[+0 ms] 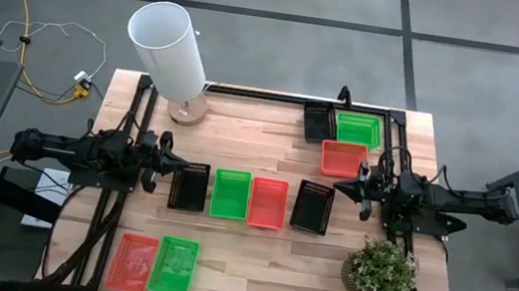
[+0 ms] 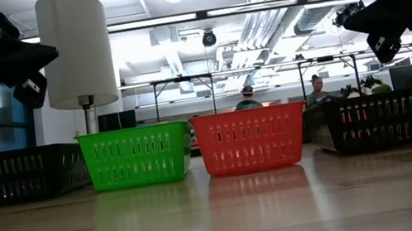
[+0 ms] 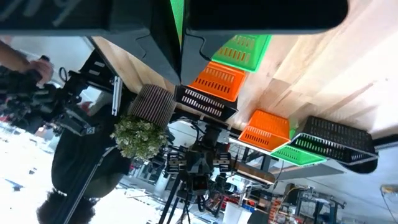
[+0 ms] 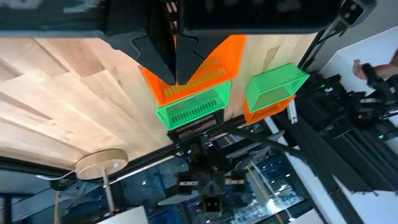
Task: Stack baskets by color
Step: Stack the top orange bin on top of the middle orange bin
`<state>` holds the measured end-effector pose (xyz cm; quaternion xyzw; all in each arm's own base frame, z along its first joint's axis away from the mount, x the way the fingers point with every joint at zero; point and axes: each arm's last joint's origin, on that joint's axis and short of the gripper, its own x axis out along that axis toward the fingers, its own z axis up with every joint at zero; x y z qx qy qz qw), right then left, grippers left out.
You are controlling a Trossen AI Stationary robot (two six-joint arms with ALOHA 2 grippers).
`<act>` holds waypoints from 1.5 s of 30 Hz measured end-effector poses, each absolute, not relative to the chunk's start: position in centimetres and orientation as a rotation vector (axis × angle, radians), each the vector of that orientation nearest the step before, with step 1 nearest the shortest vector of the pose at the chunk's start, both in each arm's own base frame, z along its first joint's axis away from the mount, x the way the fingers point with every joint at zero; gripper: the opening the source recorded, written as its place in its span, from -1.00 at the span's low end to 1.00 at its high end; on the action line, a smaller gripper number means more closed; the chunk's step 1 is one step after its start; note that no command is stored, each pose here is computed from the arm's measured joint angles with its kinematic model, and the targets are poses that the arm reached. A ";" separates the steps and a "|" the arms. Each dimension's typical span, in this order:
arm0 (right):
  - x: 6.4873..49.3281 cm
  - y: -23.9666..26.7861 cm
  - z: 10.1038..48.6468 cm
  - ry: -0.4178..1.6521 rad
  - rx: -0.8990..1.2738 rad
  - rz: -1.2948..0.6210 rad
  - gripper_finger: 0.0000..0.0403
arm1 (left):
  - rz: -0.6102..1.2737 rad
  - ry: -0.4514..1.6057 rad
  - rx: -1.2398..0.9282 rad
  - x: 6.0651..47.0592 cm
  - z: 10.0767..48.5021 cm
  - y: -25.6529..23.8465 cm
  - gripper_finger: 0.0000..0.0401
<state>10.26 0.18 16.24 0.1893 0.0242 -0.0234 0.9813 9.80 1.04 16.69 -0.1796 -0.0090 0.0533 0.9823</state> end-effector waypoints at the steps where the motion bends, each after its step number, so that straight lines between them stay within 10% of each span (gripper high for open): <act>1: 10.3 0.2 16.3 0.046 0.381 -0.052 -1.00 | 0.107 -0.018 -0.355 9.8 16.7 1.0 -1.00; 18: 10.3 -0.1 16.5 0.004 0.304 -0.142 -1.00 | 0.217 -0.084 -0.363 9.7 17.1 1.4 -1.00; 29: 9.5 -0.2 21.2 -0.478 0.147 -0.136 -1.00 | 0.187 -0.484 -0.296 9.2 22.0 1.4 -1.00; 45: 13.7 -0.2 24.1 -0.228 0.175 -0.207 -1.00 | 0.240 -0.349 -0.126 12.7 25.1 1.8 -1.00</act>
